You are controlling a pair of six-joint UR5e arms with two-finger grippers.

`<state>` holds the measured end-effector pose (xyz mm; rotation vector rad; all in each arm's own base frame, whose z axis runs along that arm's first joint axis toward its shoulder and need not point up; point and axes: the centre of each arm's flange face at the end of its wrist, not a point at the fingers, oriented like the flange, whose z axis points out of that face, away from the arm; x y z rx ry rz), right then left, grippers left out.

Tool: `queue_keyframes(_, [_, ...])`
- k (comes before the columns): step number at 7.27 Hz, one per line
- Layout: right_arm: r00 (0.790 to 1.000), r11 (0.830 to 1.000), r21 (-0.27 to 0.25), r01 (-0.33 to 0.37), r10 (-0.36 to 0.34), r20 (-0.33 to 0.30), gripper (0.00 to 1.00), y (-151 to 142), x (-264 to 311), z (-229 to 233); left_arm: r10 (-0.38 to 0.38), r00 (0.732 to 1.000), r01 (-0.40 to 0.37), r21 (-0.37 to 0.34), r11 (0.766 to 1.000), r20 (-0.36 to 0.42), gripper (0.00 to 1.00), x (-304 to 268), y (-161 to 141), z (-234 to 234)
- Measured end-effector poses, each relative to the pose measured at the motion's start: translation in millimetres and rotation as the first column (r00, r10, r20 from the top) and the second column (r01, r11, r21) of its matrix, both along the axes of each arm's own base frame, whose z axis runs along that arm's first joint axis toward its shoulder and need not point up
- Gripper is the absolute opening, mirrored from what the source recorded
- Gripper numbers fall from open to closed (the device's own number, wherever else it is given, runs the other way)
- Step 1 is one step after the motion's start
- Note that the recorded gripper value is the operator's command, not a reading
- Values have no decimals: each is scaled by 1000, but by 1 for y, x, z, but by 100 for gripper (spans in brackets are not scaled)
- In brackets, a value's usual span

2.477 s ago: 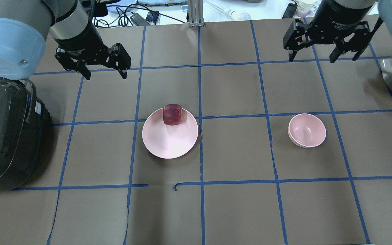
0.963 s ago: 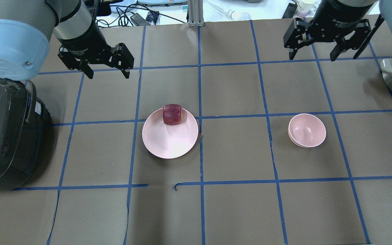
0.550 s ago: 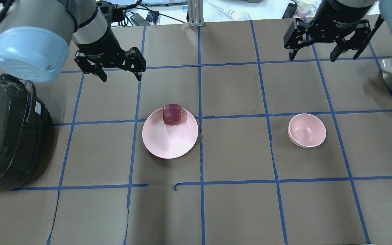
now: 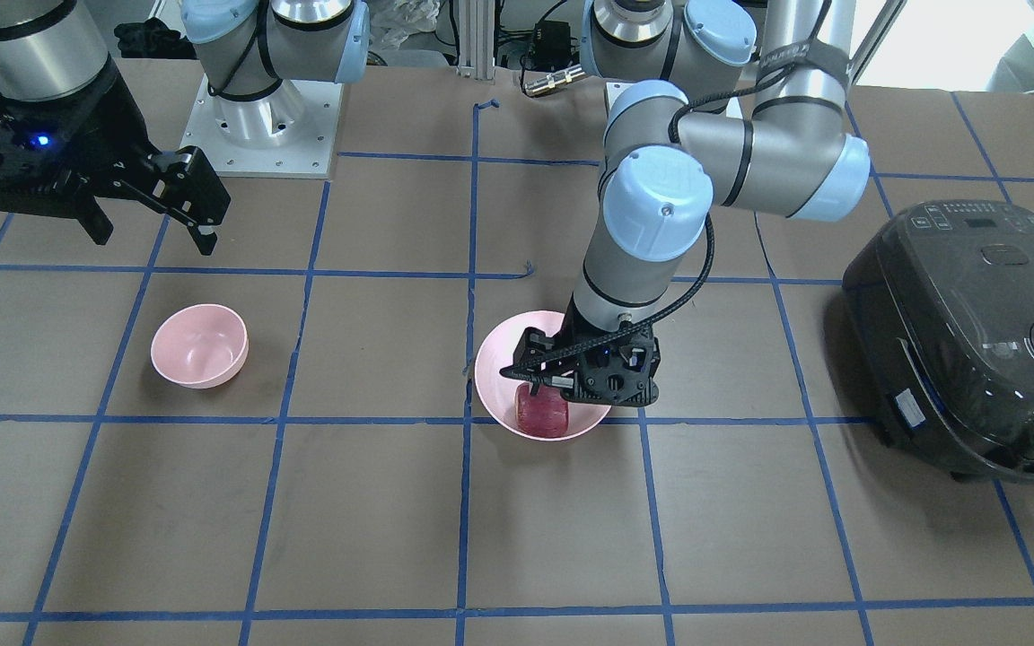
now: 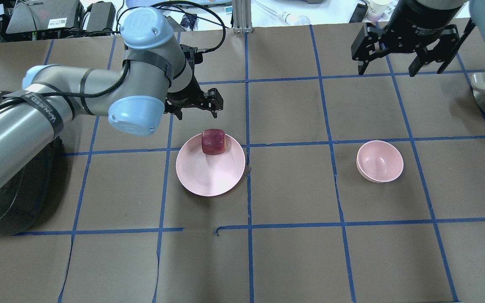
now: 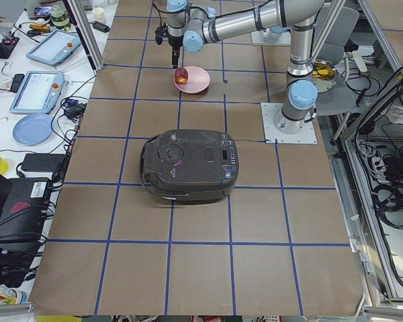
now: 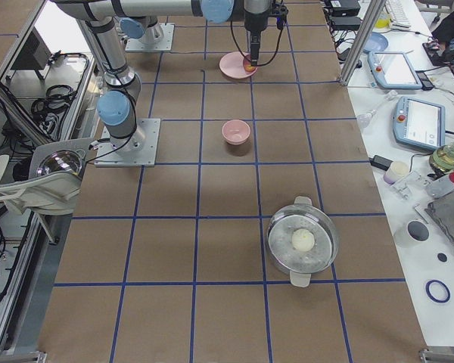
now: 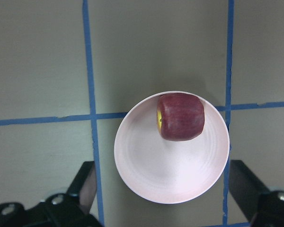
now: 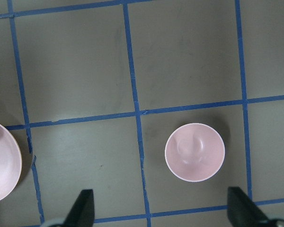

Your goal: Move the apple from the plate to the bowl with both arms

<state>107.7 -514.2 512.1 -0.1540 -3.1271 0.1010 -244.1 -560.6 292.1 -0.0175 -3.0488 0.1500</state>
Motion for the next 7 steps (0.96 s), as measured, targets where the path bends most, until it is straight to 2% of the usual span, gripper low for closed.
queue_keyframes(3, [1000, 1000, 1, -1, 1, 1, 100, 0, 1, 0, 4, 1000, -4, 31, 1000, 1, 100, -30, 0, -61])
queue_keyframes(6, [1000, 1000, 1, -2, 2, 2, 100, 0, 1, -1, -23, 999, 22, 64, 998, 25, 100, -33, 3, -86])
queue_keyframes(7, [1000, 1000, 6, -11, 11, 2, 100, 0, 1, -3, -32, 999, 30, 70, 997, 36, 89, -32, 3, -91])
